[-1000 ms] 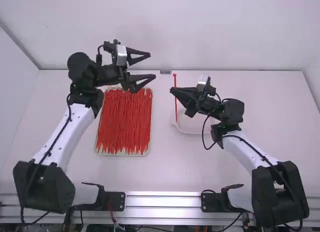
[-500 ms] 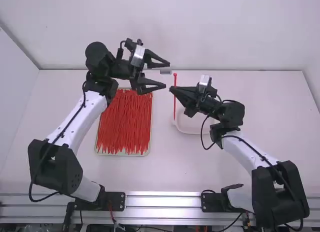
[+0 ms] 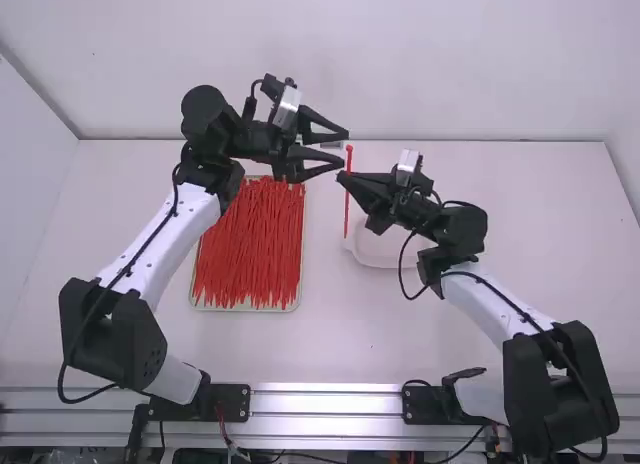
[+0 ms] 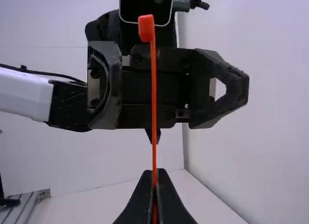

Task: Fasten the cable tie

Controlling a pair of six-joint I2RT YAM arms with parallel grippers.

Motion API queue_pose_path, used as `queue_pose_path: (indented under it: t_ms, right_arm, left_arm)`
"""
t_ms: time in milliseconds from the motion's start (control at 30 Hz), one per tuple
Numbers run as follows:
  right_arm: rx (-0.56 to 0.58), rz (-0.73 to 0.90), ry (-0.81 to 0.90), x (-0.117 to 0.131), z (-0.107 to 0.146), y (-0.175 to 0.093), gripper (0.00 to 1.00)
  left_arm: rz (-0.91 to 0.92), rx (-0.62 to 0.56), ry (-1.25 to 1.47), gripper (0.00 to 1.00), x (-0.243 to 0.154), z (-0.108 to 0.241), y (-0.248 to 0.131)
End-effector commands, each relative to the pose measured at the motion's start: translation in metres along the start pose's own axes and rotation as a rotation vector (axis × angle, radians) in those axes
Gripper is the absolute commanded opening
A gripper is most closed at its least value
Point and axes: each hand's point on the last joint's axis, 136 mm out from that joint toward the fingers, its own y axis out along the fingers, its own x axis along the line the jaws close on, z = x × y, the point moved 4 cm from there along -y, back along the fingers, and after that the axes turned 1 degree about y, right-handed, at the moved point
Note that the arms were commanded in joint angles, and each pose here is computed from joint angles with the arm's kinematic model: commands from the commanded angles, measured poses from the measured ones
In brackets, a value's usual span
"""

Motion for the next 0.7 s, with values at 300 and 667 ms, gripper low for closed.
queue_pose_path:
  t_ms: [300, 667]
  right_arm:
    - [-0.037, -0.005, -0.024, 0.0033, -0.0122, 0.0096, 0.0]
    - [-0.041, 0.006, -0.024, 0.001, -0.013, 0.0086, 0.0]
  left_arm:
    - [0.034, -0.009, 0.037, 0.51, -0.0098, -0.0123, 0.013]
    - [0.034, -0.009, 0.04, 0.07, -0.0098, -0.0123, 0.0129]
